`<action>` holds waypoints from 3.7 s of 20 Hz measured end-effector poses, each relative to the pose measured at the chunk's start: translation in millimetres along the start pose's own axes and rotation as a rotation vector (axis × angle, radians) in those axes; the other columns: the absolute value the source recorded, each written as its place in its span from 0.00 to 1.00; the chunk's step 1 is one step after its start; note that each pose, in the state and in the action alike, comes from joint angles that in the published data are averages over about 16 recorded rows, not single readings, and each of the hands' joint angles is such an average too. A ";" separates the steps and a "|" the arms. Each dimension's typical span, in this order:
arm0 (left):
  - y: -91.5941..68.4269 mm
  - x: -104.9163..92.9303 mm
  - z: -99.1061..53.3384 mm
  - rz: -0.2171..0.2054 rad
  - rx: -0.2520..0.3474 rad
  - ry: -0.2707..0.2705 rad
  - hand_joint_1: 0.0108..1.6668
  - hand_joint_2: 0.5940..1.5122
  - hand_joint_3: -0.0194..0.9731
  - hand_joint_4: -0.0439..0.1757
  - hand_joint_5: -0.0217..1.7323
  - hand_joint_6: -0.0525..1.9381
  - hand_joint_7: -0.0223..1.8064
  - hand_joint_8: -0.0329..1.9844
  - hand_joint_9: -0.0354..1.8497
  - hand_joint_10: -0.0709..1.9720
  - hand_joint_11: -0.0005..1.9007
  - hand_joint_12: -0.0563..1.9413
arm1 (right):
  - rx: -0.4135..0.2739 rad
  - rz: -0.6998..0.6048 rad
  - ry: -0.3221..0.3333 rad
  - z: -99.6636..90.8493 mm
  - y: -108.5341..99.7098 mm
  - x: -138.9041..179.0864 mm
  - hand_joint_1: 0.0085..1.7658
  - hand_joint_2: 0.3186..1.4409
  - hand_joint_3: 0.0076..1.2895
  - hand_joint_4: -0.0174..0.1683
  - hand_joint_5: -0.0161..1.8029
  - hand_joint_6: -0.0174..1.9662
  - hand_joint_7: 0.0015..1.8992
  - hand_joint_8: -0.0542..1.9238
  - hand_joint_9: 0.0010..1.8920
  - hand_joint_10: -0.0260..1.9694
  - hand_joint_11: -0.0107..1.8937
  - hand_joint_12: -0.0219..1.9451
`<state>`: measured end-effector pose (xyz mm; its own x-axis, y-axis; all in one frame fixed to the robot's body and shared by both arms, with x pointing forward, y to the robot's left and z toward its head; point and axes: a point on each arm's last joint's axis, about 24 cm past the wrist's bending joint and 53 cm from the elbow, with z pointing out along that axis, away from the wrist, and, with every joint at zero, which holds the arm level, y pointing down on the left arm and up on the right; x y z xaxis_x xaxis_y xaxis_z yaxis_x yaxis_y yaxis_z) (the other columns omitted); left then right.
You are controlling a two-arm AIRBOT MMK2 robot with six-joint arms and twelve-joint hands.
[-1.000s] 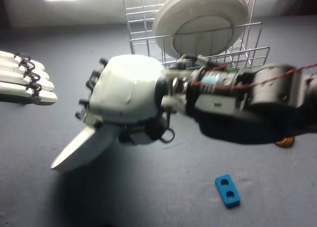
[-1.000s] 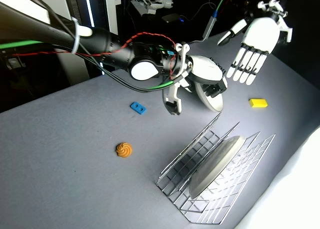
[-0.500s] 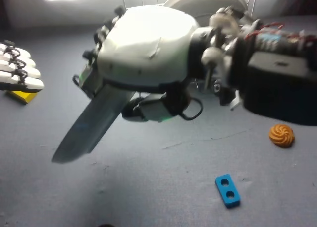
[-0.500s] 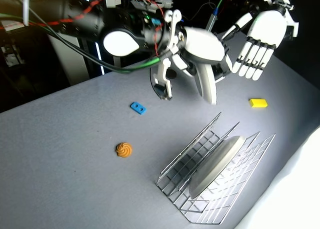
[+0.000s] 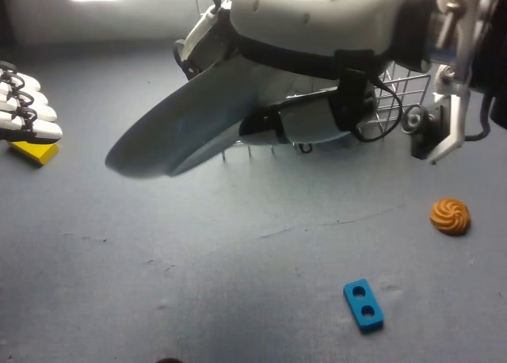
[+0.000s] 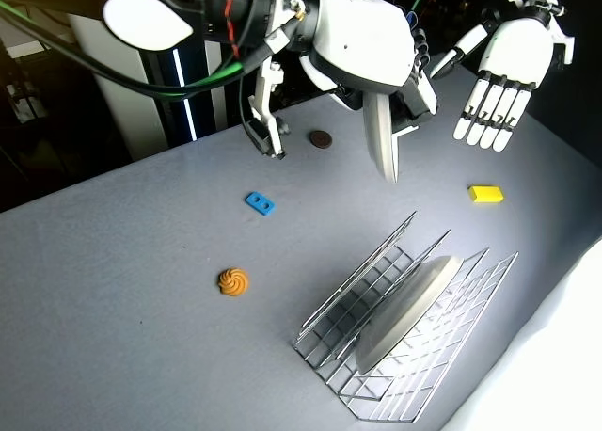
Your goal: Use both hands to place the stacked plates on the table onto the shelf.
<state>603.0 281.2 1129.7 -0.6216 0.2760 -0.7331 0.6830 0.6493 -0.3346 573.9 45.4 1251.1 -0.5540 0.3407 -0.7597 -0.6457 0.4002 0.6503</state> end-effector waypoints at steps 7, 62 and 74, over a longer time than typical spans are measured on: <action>0.1 -0.4 1.2 -0.004 -0.001 0.003 0.01 0.58 0.03 0.21 0.02 0.03 0.03 0.02 0.03 0.04 0.01 0.03 | 0.035 0.173 -0.045 -7.9 -25.0 -30.5 0.68 0.66 0.00 0.07 0.44 0.53 0.48 0.72 0.42 0.69 0.32 0.85; -8.9 -7.1 12.9 0.033 0.027 0.008 0.01 0.57 0.03 0.21 0.03 0.03 0.04 0.02 0.04 0.04 0.01 0.05 | 0.290 0.349 -0.161 -4.5 -166.0 -70.3 0.45 0.79 0.00 0.08 0.36 0.02 0.38 0.04 0.37 0.07 0.14 0.62; -42.3 -12.9 19.6 0.047 0.134 -0.005 0.01 0.61 0.03 0.21 0.09 0.07 0.11 0.07 0.10 0.10 0.03 0.20 | 0.263 -0.037 -0.163 -53.3 -123.9 -82.2 0.29 0.73 0.00 0.09 0.22 0.04 0.24 0.08 0.24 0.07 0.03 0.61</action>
<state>589.6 236.3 1141.7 -0.5862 0.3001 -0.7525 0.7564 0.5353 -0.3759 671.5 -77.5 1233.1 -0.4275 0.4450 -0.7869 -0.4939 0.6141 0.6156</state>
